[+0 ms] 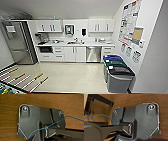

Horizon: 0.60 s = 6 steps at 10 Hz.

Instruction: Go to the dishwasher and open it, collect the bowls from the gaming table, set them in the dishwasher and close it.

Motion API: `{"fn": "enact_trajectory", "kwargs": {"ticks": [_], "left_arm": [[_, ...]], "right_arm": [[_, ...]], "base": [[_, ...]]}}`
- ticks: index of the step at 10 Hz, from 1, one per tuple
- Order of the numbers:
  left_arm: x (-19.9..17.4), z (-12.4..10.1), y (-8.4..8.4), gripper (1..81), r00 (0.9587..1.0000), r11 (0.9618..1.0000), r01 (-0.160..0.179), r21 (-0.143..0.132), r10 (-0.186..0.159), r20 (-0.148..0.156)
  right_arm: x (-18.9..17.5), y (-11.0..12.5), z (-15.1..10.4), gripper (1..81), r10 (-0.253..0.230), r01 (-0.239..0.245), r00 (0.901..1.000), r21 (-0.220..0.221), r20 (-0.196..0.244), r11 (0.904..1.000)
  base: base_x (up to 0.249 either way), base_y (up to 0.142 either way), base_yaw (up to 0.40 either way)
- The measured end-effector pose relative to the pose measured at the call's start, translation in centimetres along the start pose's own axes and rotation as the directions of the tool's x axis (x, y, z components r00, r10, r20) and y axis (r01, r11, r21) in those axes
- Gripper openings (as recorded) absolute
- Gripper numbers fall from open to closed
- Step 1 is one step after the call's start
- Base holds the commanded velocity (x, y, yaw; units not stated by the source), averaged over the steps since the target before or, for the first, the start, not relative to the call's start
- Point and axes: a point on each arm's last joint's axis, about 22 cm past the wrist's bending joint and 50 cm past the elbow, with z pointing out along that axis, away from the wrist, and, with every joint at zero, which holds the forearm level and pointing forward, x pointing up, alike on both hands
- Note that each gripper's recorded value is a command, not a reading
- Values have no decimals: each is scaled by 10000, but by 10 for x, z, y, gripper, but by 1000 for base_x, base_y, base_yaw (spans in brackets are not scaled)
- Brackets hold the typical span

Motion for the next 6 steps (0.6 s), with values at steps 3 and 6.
{"fn": "enact_trajectory", "kwargs": {"ticks": [3, 6], "left_arm": [[-1, 1, 2, 811, 10000, 10000, 4, -23, -4, 7], [-1, 2, 4, 811, 10000, 10000, 9, -65, -9, 16]], "right_arm": [[-2, 1, -1, 811, 13, -13, 10000, -12, 23, 10000], [-2, 4, -2, 811, 17, -17, 10000, -60, 16, 10000]], "base": [[244, 0, 0], [244, 73, 0]]}}
